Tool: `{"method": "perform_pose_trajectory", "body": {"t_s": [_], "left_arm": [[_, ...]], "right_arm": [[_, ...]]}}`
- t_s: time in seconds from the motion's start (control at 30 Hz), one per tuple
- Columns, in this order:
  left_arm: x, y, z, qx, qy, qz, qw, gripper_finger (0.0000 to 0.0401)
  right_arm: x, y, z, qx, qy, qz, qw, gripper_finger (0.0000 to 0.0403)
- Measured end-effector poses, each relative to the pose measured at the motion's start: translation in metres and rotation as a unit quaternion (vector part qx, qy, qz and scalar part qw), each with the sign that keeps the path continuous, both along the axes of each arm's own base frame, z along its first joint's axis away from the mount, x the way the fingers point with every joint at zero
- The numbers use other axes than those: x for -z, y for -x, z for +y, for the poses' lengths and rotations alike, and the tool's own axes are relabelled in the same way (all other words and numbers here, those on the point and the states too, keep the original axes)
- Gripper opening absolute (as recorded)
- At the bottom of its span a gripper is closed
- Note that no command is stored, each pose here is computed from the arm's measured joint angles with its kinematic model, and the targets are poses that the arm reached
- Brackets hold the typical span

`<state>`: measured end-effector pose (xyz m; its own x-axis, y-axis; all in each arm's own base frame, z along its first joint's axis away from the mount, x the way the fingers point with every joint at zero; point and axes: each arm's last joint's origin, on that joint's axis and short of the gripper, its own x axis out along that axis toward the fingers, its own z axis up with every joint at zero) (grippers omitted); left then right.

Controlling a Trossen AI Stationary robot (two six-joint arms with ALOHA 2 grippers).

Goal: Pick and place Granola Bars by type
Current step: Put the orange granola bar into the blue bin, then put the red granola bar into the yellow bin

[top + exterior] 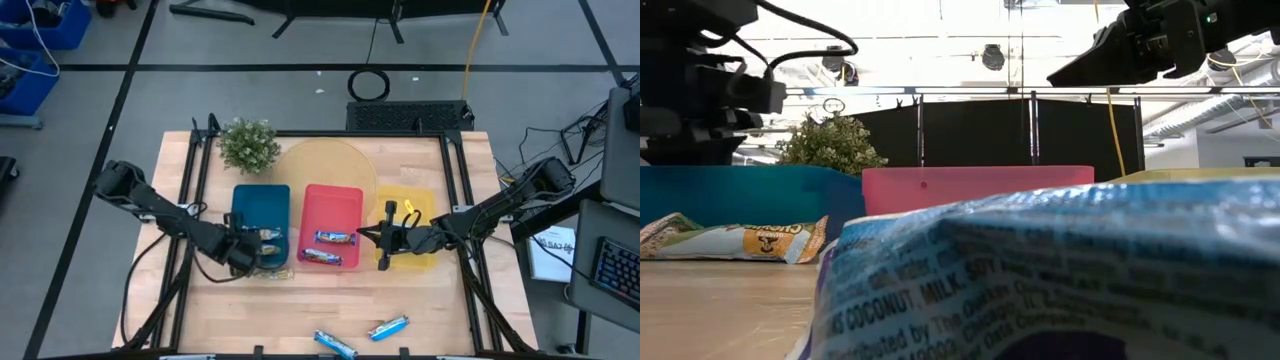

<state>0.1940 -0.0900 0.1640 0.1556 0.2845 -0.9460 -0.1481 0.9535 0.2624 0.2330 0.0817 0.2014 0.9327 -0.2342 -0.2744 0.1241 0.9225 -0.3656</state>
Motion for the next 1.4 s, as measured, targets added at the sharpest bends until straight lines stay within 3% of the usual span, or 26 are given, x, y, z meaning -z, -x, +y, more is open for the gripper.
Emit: {"method": "perform_pose_trajectory", "body": {"t_s": [0.17,0.27,0.53,0.63,0.7,0.87,1.0,1.1,1.2,1.3,1.4], "left_arm": [[0.000,-0.006,-0.002,-0.003,0.028,-0.022,0.999,0.0066],[-0.001,-0.009,-0.003,0.017,0.049,-0.026,0.998,0.0090],[-0.013,-0.021,0.002,0.049,0.048,-0.030,0.997,0.0191],[-0.026,-0.020,0.003,0.076,0.037,-0.011,0.996,0.0205],[-0.040,-0.015,-0.001,0.105,0.027,-0.035,0.993,0.0205],[-0.081,0.008,0.001,0.120,-0.004,-0.166,0.979,0.0176],[-0.098,0.038,0.000,0.127,-0.001,-0.311,0.942,0.0130],[-0.079,0.055,0.000,0.156,-0.030,-0.402,0.902,0.0078],[-0.061,0.057,0.009,0.137,-0.039,-0.469,0.871,0.0017],[-0.044,0.055,0.020,0.109,-0.049,-0.481,0.869,0.0011],[-0.022,0.057,0.024,0.148,-0.052,-0.466,0.871,0.0006]], "right_arm": [[-0.001,0.000,0.000,0.000,-0.001,-0.003,1.000,0.0000],[-0.001,0.000,0.000,0.000,-0.002,-0.004,1.000,0.0000],[-0.001,0.000,0.000,0.000,-0.002,-0.004,1.000,0.0000],[-0.001,0.000,0.000,0.000,-0.002,-0.004,1.000,0.0000],[-0.001,0.000,0.000,0.000,-0.002,-0.004,1.000,0.0000],[0.002,0.001,0.000,0.002,-0.003,0.007,1.000,0.0000],[0.003,0.001,0.000,0.002,-0.001,0.014,1.000,0.0000],[0.004,0.001,-0.001,0.002,0.000,0.017,1.000,0.0000],[0.003,0.001,0.000,0.002,0.000,0.015,1.000,0.0000],[0.003,0.001,0.000,0.002,-0.001,0.012,1.000,0.0000],[0.000,0.000,0.000,0.000,0.002,0.000,1.000,0.0000]]}}
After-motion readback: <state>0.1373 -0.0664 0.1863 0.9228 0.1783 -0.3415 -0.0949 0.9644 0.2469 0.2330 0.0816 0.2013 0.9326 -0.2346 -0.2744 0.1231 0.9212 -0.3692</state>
